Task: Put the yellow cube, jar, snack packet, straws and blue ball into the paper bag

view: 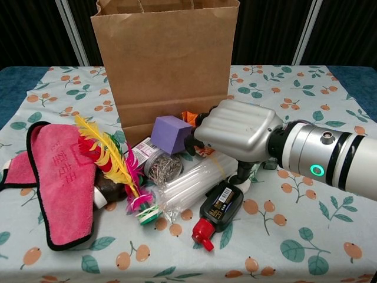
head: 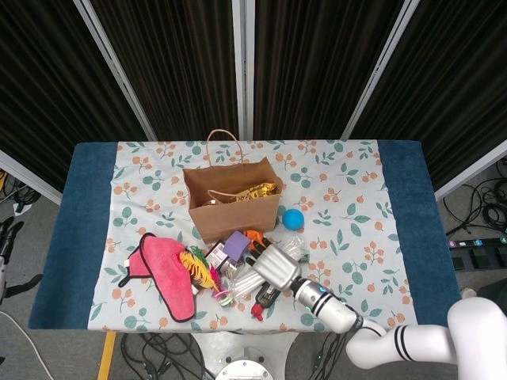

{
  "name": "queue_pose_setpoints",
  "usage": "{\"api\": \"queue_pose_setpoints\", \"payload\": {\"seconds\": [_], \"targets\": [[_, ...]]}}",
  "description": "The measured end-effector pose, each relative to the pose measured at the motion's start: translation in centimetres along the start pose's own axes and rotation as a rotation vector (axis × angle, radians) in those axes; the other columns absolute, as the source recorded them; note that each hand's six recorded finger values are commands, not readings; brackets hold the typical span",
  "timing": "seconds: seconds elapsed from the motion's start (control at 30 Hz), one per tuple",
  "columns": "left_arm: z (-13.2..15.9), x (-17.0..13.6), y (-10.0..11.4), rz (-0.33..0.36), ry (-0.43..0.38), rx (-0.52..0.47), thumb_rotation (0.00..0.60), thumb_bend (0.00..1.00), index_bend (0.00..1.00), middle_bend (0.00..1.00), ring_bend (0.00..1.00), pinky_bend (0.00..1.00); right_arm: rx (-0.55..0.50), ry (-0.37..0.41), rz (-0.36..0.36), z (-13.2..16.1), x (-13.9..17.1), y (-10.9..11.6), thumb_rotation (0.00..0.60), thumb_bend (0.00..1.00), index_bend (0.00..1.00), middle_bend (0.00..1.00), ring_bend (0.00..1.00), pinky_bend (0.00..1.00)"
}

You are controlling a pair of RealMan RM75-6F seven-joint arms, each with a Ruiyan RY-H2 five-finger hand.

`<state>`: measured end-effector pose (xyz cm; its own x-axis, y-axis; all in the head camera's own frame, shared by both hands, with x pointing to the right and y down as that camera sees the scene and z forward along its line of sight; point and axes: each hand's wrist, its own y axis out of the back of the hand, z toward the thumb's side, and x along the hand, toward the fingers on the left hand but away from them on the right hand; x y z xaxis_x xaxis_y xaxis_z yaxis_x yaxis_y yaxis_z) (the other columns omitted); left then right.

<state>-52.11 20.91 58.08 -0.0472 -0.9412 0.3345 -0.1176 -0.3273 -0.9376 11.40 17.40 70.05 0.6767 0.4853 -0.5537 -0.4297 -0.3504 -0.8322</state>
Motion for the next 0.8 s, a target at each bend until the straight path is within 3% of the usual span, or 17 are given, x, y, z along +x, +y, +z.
{"api": "queue_pose_setpoints", "payload": {"seconds": [0.2,0.4,0.6,0.8], "targets": [[-0.2,0.0,0.0,0.002,0.001,-0.005,0.600,0.10,0.08,0.14,0.06,0.20,0.014,-0.010,-0.003,0.2,-0.3,-0.4,0.600,0.12,0.50,0.45,0.32,0.42],[-0.1,0.0,-0.1,-0.001,-0.002,-0.013,0.600,0.10,0.08,0.14,0.06,0.20,0.015,-0.019,-0.043,-0.1,-0.1,0.7,0.600,0.15,0.54,0.47,0.34,0.44],[0.3,0.1,-0.1,-0.006,-0.008,-0.021,0.600,0.10,0.08,0.14,0.06,0.20,0.019,-0.032,-0.140,-0.7,1.2,4.1,0.600,0.15,0.54,0.47,0.34,0.44],[0.8,0.1,-0.3,-0.014,-0.018,-0.020,0.600,0.10,0.08,0.14,0.06,0.20,0.041,-0.064,-0.276,-2.1,3.7,9.9,0.600,0.15,0.54,0.47,0.34,0.44]]}}
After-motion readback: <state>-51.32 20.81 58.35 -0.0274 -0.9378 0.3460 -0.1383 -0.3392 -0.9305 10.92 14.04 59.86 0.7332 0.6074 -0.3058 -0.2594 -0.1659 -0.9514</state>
